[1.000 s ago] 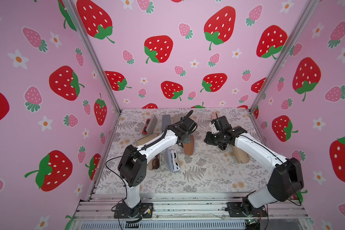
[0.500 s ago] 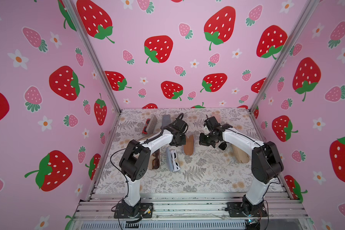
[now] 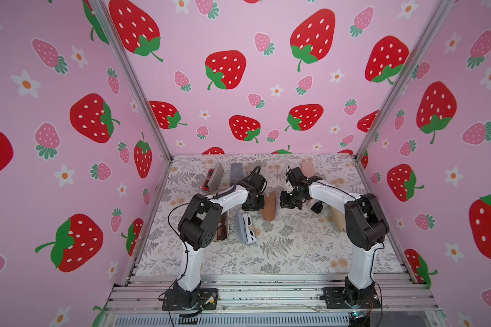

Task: Close the glasses case
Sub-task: Close the glasses case at the center of the board.

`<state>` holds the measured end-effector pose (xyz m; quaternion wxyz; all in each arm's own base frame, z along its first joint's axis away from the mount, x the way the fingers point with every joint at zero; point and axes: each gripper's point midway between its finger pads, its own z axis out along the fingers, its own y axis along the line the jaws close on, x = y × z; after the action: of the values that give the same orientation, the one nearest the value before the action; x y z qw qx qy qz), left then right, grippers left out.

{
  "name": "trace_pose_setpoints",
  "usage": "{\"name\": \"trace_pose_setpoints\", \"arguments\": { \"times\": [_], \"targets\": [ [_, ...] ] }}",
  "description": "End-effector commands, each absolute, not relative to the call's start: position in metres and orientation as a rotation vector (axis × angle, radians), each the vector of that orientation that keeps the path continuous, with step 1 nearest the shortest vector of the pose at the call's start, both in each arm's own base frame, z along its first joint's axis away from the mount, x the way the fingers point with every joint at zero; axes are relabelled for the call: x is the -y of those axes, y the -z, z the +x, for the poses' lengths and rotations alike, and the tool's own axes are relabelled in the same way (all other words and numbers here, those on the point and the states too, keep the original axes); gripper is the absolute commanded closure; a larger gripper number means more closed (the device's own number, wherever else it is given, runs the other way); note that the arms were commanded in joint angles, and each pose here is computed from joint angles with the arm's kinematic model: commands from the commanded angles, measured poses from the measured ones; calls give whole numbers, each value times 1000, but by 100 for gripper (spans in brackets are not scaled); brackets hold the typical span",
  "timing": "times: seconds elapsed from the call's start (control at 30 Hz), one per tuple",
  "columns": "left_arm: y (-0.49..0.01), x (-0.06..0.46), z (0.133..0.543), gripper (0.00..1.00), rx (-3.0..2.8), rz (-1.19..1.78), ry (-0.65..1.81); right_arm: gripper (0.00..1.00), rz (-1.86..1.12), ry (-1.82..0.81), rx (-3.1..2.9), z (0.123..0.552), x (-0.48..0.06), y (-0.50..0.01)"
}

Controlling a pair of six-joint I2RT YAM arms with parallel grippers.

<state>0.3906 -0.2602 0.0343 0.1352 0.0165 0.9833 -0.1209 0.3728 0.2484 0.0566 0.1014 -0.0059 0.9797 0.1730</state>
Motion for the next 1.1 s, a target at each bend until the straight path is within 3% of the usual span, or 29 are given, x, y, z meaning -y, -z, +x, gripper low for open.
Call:
{"name": "trace_pose_setpoints", "arguments": {
  "times": [0.0, 1.07],
  "targets": [
    [-47, 270, 404, 100, -2812, 57, 402, 99, -39, -544, -2892, 376, -258, -57],
    [-51, 308, 407, 100, -2818, 93, 525, 98, -117, -709, -2879, 379, -292, -56]
  ]
}}
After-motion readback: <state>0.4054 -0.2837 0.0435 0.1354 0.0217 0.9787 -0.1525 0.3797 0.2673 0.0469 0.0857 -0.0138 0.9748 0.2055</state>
